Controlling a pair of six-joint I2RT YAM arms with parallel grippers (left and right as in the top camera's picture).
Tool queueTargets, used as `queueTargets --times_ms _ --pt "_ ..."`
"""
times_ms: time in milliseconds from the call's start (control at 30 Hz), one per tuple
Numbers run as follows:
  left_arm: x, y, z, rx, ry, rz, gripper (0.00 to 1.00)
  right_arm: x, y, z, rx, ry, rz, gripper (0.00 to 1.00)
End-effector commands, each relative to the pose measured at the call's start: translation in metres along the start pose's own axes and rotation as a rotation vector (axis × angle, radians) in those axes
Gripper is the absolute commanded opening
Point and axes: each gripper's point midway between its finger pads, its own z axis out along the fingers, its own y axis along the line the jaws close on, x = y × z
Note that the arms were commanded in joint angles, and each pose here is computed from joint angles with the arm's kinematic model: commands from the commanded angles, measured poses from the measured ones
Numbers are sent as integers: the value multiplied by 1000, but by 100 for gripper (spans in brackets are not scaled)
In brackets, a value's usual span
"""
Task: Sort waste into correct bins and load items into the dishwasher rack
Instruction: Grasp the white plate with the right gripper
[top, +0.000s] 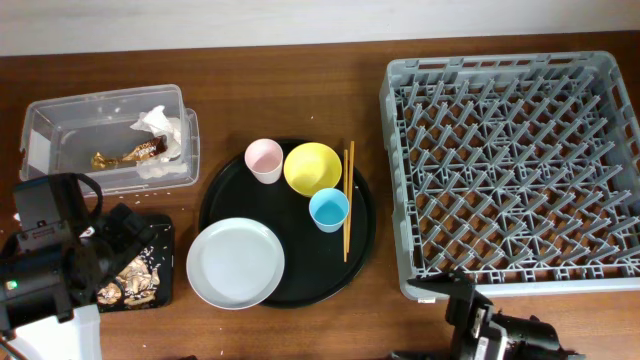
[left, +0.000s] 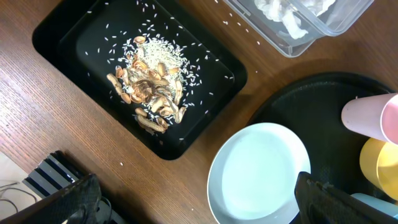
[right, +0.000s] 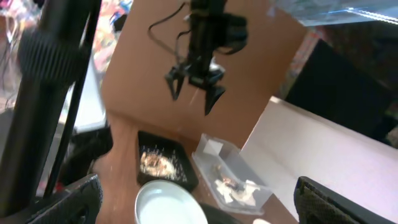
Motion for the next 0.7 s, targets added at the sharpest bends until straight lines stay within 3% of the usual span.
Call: queueTargets --times_ms 0,167,300,400,667 --pt "-4 -1 -5 11 -18 -12 99 -32 -22 4 85 -42 85 99" --pt "-4 -1 -5 11 -18 -12 99 -51 -64 17 105 -11 245 99" --pt "-4 0 -5 10 -18 -12 99 -65 -89 35 4 24 661 99" --pt "-4 -1 -5 11 -18 -12 99 -54 -116 45 70 -34 969 99" --pt "-4 -1 -5 11 -18 -12 99 -18 -118 102 -32 21 1168 98"
